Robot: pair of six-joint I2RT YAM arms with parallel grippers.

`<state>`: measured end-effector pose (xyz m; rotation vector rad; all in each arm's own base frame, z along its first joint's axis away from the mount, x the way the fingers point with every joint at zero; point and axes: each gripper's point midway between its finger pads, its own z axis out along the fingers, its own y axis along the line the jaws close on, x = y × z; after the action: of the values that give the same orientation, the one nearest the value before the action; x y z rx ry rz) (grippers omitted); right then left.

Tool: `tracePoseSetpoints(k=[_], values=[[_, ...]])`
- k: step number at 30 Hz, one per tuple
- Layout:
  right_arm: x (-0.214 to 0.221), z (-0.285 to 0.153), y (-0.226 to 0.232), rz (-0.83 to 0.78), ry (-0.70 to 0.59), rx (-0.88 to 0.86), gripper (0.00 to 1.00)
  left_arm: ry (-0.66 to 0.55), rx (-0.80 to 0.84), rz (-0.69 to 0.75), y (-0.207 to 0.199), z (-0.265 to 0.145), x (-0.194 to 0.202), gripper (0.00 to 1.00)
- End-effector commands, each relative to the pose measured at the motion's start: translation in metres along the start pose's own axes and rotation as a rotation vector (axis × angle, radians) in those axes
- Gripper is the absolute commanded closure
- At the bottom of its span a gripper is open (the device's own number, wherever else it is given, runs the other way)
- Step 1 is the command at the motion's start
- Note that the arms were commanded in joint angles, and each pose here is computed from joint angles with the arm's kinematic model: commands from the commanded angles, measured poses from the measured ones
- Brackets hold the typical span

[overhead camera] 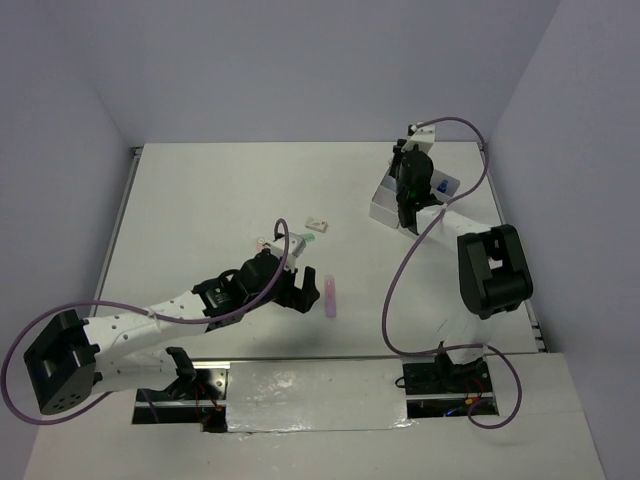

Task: Sort the stationery into containers
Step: Place the stationery in the storage box, then pick up the stationery from the center of the board.

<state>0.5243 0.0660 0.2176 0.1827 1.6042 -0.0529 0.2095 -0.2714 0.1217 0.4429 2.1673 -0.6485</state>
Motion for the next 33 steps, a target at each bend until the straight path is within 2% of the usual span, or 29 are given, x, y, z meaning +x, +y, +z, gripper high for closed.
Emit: tracePoseSetpoints(k=[1,6,12,13,14,15,16,17,23,27,31,32,33], values=[[-0.035,0.014,0.008,-0.012,-0.100,-0.038,0.97,-0.040,0.035,-0.022,-0.008,-0.001,-0.009,0.01],[-0.013,0.011,0.003,0.010,-0.075,-0.045,0.95,-0.024,-0.013,-0.082,-0.006,0.009,-0.010,0.01],[-0.007,0.012,0.000,0.018,-0.069,-0.062,0.85,0.004,0.011,-0.097,-0.022,0.023,-0.009,0.01],[-0.006,0.012,0.000,0.009,-0.062,-0.064,0.81,0.015,-0.001,-0.098,-0.022,0.025,-0.006,0.01],[-0.007,0.012,0.000,0.008,-0.062,-0.069,0.75,0.018,-0.019,-0.099,-0.020,0.027,-0.005,0.01],[-0.006,0.010,0.002,0.005,-0.058,-0.077,0.61,0.024,-0.027,-0.099,-0.021,0.028,-0.006,0.01],[-0.007,0.010,0.001,0.006,-0.062,-0.078,0.25,0.042,-0.043,-0.105,-0.019,0.032,-0.001,0.01],[-0.006,0.006,0.000,0.007,-0.061,-0.078,0.22,0.045,-0.050,-0.106,-0.019,0.035,0.000,0.01],[-0.020,-0.009,-0.001,0.038,-0.093,-0.100,0.17,0.105,-0.109,-0.145,-0.014,0.054,0.021,0.01],[-0.056,-0.038,0.004,0.137,-0.133,-0.142,0.15,0.225,-0.214,-0.129,0.003,0.074,0.058,0.01],[-0.067,-0.069,0.025,0.214,-0.045,-0.213,0.15,0.277,-0.262,-0.107,0.006,0.090,0.072,0.04],[-0.055,-0.076,0.028,0.226,0.022,-0.215,0.15,0.287,-0.266,-0.097,0.004,0.092,0.075,0.08],[-0.061,-0.086,0.030,0.243,0.030,-0.223,0.15,0.308,-0.287,-0.084,0.007,0.096,0.083,0.10]])
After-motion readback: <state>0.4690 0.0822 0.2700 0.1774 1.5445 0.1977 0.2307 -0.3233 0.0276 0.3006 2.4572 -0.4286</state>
